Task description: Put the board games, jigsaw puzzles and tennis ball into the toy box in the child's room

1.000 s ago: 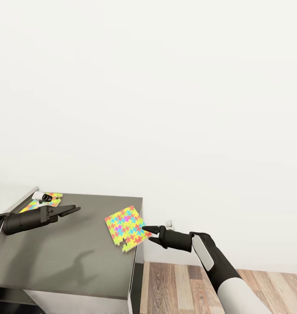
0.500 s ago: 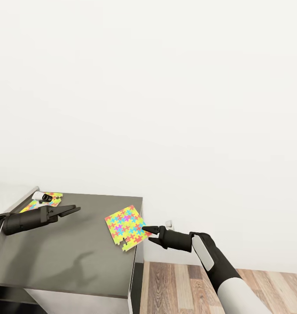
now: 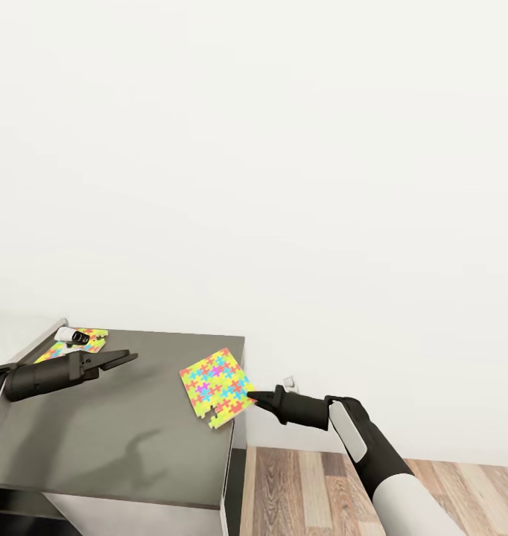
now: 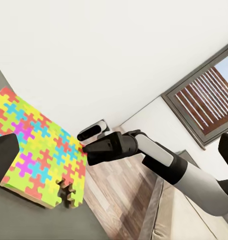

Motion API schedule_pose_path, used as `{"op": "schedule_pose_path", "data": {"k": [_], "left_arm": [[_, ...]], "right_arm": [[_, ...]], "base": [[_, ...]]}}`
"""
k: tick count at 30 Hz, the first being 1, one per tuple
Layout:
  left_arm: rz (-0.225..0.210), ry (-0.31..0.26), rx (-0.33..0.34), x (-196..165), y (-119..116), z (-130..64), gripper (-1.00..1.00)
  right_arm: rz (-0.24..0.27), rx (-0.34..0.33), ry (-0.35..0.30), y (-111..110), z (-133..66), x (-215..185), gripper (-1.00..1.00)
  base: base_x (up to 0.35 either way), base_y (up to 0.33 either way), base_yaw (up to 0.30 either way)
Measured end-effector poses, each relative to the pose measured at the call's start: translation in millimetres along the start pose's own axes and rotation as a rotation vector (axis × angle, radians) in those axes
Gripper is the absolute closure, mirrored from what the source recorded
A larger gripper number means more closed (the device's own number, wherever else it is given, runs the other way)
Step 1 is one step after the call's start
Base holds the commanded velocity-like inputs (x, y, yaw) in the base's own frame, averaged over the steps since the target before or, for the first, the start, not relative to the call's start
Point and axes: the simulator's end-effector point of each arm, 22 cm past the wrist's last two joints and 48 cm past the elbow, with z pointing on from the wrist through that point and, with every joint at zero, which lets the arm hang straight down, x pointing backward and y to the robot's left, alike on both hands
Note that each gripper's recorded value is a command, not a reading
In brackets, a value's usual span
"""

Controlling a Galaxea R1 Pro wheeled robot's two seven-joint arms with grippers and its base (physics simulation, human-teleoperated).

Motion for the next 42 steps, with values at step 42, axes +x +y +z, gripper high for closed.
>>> {"op": "schedule_pose_path", "data": {"k": [42], "left_arm": [[-0.003,0.002,-0.003,-49.6,-47.6,-0.6,-1.00]], "right_arm": [[0.004,-0.007,-0.025,64.5,-14.8,-27.9,1.00]], "base": [[0.000,0.000,0.000]]}}
